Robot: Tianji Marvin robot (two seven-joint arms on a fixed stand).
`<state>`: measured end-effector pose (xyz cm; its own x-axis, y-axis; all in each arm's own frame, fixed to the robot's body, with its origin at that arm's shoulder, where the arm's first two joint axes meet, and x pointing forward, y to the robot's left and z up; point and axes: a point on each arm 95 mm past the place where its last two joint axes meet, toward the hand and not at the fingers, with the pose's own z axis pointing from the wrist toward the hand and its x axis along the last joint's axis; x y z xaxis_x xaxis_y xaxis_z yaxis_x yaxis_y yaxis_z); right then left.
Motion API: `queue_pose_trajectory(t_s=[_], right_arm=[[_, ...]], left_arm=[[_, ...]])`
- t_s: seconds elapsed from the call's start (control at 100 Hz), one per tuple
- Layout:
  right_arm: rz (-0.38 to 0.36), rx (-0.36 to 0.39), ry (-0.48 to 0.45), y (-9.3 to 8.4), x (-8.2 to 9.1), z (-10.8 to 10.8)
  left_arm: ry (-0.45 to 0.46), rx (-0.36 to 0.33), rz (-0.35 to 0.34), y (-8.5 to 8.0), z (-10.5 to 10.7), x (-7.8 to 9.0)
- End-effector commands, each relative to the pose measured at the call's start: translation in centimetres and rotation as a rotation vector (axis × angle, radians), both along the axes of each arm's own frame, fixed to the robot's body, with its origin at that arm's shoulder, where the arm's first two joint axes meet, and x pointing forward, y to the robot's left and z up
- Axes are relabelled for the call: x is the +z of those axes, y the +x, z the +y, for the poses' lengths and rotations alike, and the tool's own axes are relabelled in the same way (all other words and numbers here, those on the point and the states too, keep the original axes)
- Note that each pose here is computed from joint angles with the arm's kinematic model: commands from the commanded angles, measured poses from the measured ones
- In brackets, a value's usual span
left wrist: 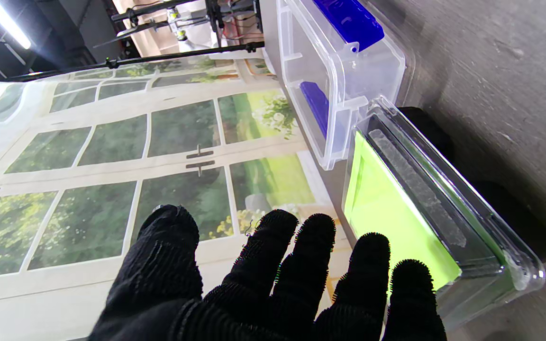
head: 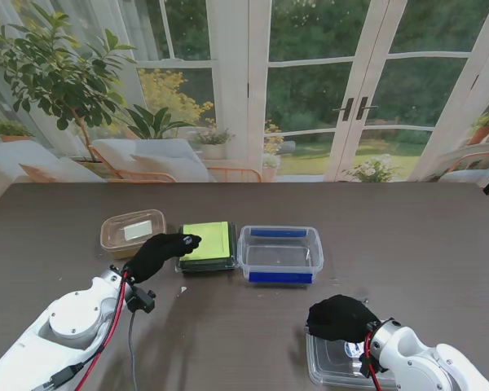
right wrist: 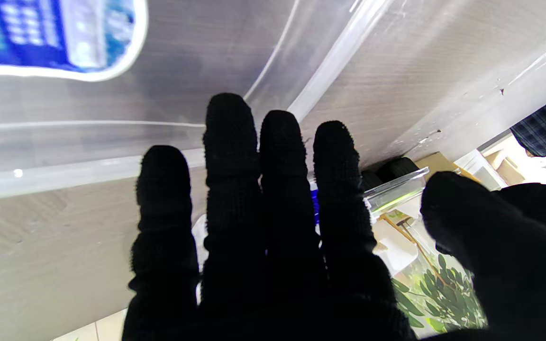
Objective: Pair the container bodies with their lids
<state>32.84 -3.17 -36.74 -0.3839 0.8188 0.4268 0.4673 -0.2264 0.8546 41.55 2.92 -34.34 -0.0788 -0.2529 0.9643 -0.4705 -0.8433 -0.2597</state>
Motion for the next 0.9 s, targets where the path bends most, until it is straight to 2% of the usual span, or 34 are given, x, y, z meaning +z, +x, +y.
queue_pose_trajectory(t_s=[0.0, 0.23, 0.44, 0.74, 0.89], right_arm=[[0.045, 0.01, -0.009, -0.63, -1.3, 0.21], [0.055, 0.035, -0.019, -0.44, -1.32, 0.64], [0.031, 0.033, -0.095, -0.72, -0.9, 0.3], [0.081, 0.068, -0.157, -0.32, -1.35, 0.26], [0.076, 0.096, -0.197, 0.12, -1.43, 0.41]], left_arm=[[-0.003, -0.018, 0.006, -0.15, -0.23, 0.05], [-0.003, -0.018, 0.006, -0.2, -0.15, 0.04], [-0.003, -0.016, 0.007, -0.28, -0.04, 0.06], [-0.001, -0.013, 0.005, -0.35, 0.09, 0.14], [0.0, -0.006, 0.002, -0.41, 0.21, 0.19]])
